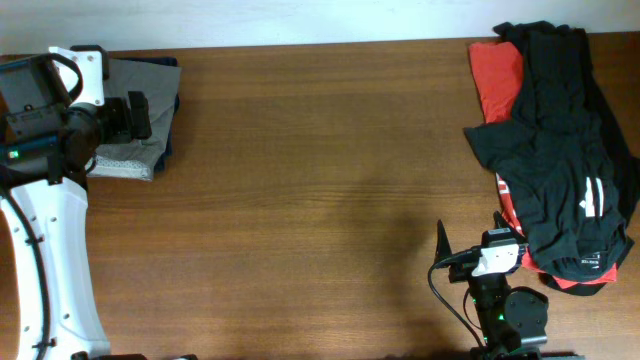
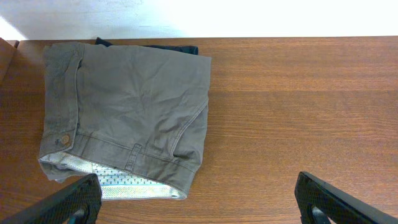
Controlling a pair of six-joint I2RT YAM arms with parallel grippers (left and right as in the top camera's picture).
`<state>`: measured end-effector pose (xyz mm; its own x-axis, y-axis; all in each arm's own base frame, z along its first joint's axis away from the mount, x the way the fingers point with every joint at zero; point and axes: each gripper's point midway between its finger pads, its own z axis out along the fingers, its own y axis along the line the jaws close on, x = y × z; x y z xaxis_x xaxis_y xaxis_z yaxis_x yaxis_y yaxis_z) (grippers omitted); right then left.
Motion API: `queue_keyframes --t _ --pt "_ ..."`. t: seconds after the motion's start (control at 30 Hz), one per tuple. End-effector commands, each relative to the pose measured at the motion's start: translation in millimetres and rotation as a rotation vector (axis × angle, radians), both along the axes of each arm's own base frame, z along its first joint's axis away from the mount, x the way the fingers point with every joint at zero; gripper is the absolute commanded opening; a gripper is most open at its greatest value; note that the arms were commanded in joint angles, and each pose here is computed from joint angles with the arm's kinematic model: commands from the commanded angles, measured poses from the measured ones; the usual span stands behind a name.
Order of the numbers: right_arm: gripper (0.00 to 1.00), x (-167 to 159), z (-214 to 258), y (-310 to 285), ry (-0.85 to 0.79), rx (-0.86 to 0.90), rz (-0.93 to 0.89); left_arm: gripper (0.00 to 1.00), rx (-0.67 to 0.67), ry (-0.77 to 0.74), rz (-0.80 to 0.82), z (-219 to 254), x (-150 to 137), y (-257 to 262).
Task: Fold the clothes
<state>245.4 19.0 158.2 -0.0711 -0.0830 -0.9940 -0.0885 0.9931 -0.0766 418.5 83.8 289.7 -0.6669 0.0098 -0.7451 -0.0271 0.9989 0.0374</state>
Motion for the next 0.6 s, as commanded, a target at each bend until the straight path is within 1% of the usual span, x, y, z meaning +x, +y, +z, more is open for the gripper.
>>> queue_keyframes --t 0.0,0.4,0.5,0.57 --pt "0.99 0.3 -2.7 -4.3 0.002 0.006 -0.022 0.99 -0.010 -0.008 0.001 2.8 1.1 -1.0" --pt "0.99 0.3 -2.7 -4.3 0.002 0.006 -0.022 0.99 0.004 -0.004 0.018 2.6 0.0 3.3" --pt "0.99 0.3 -2.7 -4.3 0.002 0.006 -0.022 0.99 -0.058 0.007 -0.040 2.5 -8.4 -13.7" --pt "0.99 0.3 -2.6 -4.3 0.001 0.006 -0.022 0.99 -0.099 -0.011 -0.090 5.3 -11.1 -26.0"
